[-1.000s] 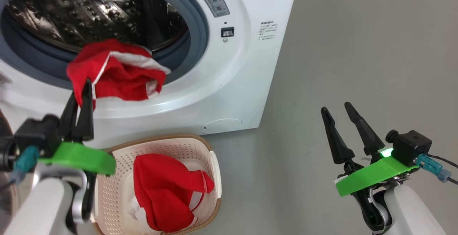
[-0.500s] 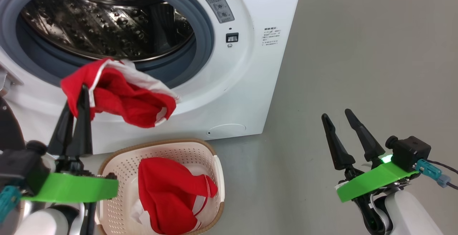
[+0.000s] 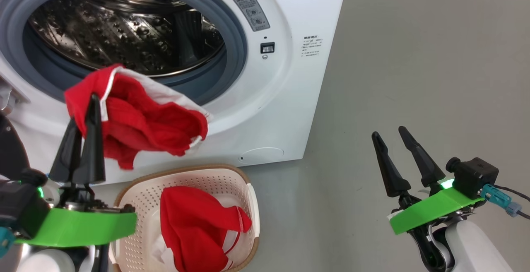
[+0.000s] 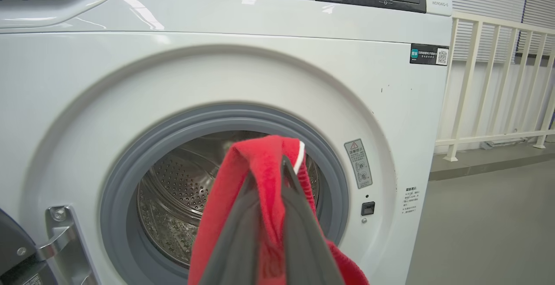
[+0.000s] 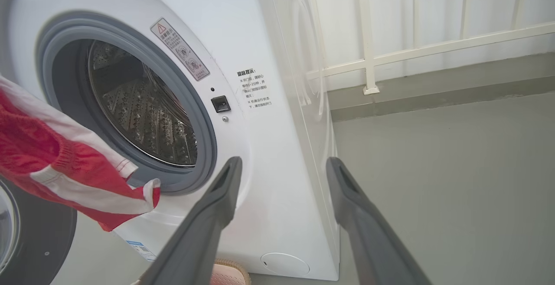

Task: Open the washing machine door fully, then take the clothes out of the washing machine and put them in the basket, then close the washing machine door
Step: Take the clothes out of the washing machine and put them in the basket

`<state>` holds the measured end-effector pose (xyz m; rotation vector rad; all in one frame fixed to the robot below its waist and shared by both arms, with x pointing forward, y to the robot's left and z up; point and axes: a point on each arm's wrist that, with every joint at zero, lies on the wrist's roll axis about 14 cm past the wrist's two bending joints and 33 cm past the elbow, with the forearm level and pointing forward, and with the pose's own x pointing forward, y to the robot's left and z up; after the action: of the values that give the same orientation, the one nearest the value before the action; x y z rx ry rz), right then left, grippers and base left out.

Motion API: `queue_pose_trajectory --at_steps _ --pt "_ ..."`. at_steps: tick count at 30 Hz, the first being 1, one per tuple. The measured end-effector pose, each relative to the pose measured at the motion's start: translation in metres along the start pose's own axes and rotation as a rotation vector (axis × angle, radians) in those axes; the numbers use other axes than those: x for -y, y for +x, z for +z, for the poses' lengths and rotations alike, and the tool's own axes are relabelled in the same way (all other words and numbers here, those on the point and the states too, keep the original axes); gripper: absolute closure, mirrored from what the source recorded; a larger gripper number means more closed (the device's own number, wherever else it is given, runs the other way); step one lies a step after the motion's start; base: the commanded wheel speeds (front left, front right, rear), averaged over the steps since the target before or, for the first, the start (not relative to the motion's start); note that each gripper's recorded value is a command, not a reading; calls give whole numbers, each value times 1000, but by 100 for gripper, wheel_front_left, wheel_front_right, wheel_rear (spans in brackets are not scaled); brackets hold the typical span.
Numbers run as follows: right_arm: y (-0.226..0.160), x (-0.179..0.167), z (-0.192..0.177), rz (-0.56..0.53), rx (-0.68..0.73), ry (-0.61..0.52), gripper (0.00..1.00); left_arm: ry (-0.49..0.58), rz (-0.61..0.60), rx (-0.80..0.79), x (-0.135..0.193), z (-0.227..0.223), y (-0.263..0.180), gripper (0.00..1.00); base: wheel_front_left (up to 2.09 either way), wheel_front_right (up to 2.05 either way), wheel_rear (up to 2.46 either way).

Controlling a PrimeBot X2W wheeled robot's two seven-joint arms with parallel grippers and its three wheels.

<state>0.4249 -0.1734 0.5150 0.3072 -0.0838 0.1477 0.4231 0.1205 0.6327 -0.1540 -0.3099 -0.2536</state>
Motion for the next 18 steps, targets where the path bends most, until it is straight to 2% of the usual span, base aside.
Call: queue_pose_trajectory --at_steps 7,18 --pt "-1 0 3 2 4 -7 0 -11 0 -35 0 -11 -3 100 0 0 0" --pt "-6 1 2 4 -3 -9 0 -74 3 -305 5 -104 -34 100 0 0 0"
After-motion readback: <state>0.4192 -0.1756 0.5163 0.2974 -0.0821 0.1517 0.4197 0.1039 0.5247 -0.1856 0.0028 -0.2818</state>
